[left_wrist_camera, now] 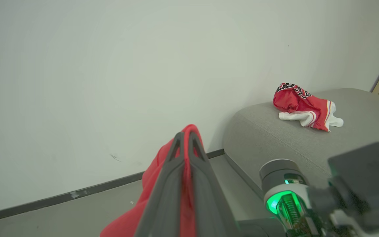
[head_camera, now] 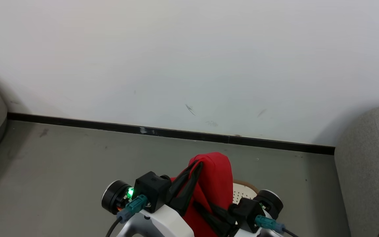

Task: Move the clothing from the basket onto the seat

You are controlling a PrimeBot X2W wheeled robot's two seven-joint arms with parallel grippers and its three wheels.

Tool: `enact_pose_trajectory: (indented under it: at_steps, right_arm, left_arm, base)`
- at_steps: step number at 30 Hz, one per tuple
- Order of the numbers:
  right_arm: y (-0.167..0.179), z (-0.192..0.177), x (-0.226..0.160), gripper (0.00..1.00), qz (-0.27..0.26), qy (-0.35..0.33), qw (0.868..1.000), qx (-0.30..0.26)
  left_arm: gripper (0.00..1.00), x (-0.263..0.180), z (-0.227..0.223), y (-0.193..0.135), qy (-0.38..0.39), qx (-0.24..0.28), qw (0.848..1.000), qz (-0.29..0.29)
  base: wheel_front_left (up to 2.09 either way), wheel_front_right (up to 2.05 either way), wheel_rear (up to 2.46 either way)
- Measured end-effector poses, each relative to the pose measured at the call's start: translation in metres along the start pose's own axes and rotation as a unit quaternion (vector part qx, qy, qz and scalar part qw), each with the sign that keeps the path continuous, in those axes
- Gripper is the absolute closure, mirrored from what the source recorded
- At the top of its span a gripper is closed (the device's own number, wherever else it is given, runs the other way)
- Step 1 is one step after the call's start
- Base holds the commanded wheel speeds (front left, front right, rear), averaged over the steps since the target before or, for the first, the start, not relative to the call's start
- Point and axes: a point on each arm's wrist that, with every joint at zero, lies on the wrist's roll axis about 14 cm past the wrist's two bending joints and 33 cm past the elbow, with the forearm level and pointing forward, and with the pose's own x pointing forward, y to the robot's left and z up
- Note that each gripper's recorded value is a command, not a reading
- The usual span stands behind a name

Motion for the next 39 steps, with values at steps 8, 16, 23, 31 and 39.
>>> enact_pose_trajectory:
  at_steps: [8,16,23,31,39]
  right_arm:
    - [-0.024,0.010,-0.003,1.00,-0.039,-0.017,0.999,0.009]
    - [-0.060,0.019,-0.012,1.00,-0.096,-0.032,0.995,0.007]
    - [-0.092,0.030,-0.027,1.00,-0.146,-0.047,0.988,-0.004]
    - [-0.127,0.035,-0.061,1.00,-0.212,-0.048,0.976,-0.029]
    - [-0.158,0.036,-0.107,1.00,-0.290,-0.043,0.955,-0.039]
  left_arm:
    - [0.07,0.002,-0.001,0.001,0.003,0.000,1.000,0.006]
    - [0.00,-0.001,-0.015,0.003,0.024,-0.004,1.000,0.009]
    - [0.00,0.000,-0.026,-0.002,0.032,-0.007,0.999,0.000]
    - [0.00,0.002,-0.038,-0.019,0.042,-0.011,0.998,-0.038]
    - [0.00,0.009,-0.047,-0.036,0.048,-0.018,0.996,-0.074]
  base:
    - [0.00,0.00,0.00]
    - [0.00,0.00,0.00]
    - [0.00,0.00,0.00]
    - [0.00,0.00,0.00]
    - [0.00,0.00,0.00]
